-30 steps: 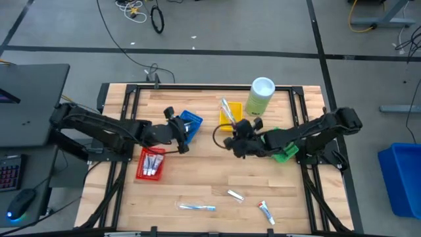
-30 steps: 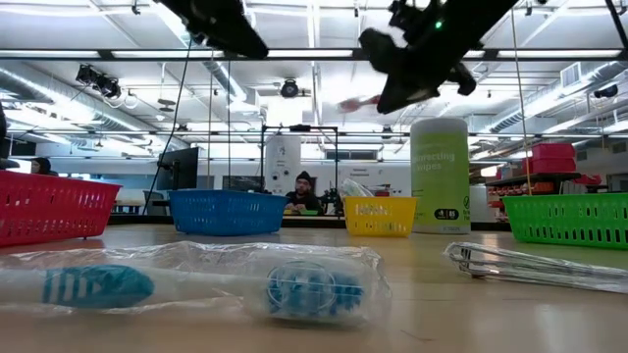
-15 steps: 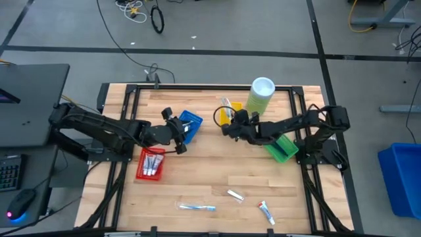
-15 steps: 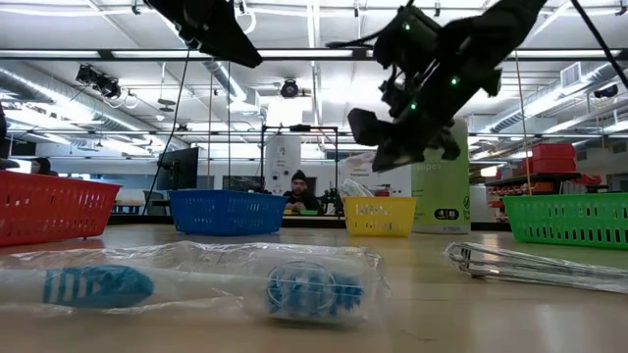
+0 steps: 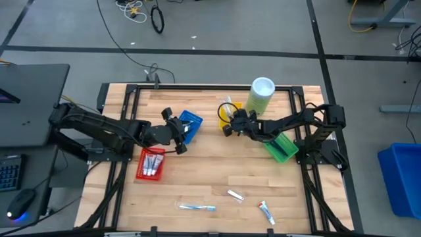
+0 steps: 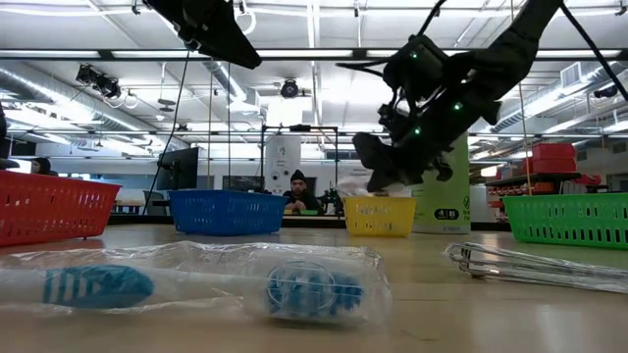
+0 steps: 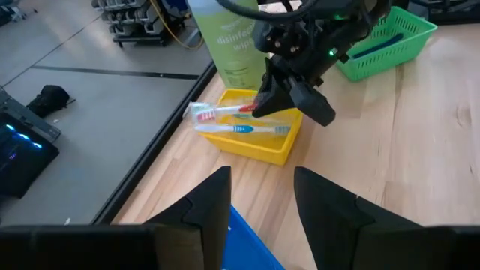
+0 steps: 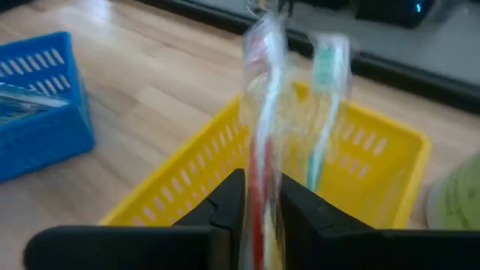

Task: Pick & Place Travel size toiletries
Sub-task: Put the red toothbrush into the yellow basket, then put the white toothpaste into the red basket

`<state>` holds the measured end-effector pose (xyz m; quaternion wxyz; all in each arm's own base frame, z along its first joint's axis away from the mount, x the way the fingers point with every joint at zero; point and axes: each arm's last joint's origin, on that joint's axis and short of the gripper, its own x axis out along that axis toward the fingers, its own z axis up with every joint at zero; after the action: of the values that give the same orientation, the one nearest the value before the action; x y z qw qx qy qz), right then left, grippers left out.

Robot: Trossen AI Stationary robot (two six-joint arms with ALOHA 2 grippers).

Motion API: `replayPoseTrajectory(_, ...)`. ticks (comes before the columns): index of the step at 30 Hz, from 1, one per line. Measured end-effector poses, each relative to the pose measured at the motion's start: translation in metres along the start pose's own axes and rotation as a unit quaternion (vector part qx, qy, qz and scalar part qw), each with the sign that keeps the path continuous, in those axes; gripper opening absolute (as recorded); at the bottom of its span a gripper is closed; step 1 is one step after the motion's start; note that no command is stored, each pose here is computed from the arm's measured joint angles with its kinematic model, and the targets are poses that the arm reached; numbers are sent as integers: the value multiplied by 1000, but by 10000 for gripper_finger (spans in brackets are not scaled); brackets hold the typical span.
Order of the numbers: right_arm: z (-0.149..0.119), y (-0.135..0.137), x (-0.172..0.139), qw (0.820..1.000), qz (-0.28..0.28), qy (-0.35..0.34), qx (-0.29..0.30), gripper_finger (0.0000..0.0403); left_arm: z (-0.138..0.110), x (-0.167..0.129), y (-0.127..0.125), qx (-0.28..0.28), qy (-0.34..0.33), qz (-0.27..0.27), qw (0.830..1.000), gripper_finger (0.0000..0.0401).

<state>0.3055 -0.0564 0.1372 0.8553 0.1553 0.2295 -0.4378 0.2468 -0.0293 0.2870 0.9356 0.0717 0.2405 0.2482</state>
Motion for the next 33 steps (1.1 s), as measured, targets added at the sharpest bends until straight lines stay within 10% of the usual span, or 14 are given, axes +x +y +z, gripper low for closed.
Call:
replayPoseTrajectory(15, 15, -1, 2, 999, 3, -49, -24, 203, 0, 0, 0, -4, 0, 0, 1000, 155)
replayPoseTrajectory(33, 9, 50, -77, 968, 221, -60, -102, 179, -1, 0, -3, 17, 7, -59, 998, 155)
